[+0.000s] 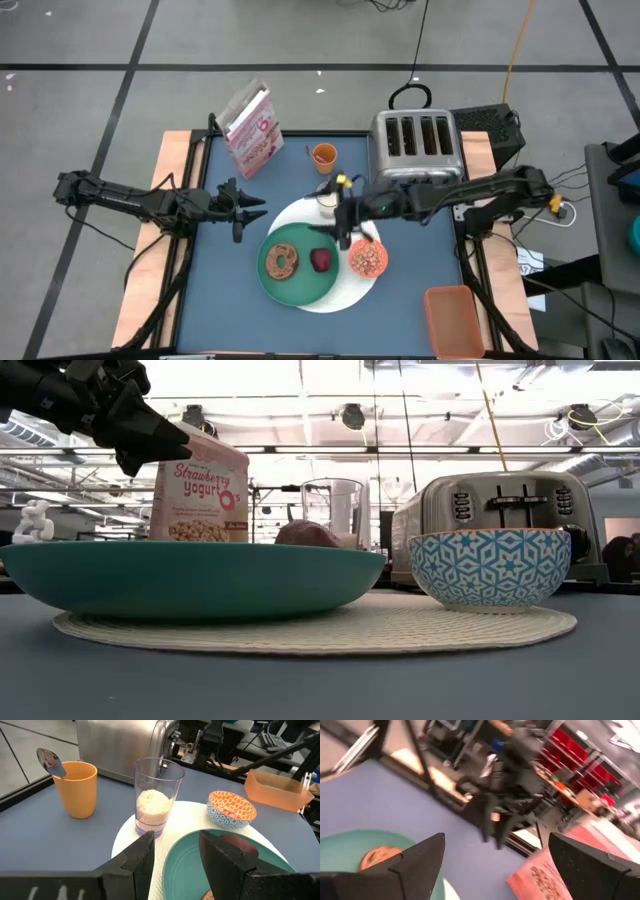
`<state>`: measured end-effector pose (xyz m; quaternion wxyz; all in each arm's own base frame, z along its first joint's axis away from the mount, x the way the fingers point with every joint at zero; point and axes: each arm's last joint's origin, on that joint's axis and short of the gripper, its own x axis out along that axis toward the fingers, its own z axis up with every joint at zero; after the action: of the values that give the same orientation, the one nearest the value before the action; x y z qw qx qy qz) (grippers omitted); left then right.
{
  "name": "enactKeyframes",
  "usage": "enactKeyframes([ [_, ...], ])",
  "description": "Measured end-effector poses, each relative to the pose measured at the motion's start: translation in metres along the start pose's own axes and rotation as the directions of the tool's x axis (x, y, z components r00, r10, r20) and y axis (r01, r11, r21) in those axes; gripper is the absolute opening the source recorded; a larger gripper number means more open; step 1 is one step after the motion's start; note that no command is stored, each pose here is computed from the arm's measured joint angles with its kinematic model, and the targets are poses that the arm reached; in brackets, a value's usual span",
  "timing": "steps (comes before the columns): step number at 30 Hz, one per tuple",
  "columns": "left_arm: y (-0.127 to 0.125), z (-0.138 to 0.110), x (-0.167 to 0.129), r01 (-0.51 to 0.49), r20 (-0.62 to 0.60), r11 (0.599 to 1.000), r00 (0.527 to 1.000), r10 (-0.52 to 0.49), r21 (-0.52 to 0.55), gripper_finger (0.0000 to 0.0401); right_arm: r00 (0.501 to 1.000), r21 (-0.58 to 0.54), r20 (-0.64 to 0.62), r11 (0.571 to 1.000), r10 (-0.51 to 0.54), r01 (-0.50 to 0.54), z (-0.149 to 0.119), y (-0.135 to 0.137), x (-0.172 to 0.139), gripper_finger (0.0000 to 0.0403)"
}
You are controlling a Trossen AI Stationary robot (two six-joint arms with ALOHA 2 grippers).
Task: Arrange a breakfast setting
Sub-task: Put the green spoon to the right of the orange bowl
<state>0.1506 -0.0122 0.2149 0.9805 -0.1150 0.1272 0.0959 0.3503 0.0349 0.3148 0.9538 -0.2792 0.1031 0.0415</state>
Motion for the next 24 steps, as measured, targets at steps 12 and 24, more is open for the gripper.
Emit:
enactKeyframes([
  [12,0.000,0.000,0.000,0.000,-0.001,1.000,1.000,0.000,0.004,0.0159,0.970,0.214,-0.080,0.947,-0.229,0.241,-0.031,-0.079,-0.022,0.0350],
  [24,0.000,0.000,0.000,-0.001,0.000,1.000,1.000,0.001,0.029,0.0159,0.931,0.335,-0.066,0.871,-0.359,0.359,-0.082,-0.151,-0.031,0.0350],
])
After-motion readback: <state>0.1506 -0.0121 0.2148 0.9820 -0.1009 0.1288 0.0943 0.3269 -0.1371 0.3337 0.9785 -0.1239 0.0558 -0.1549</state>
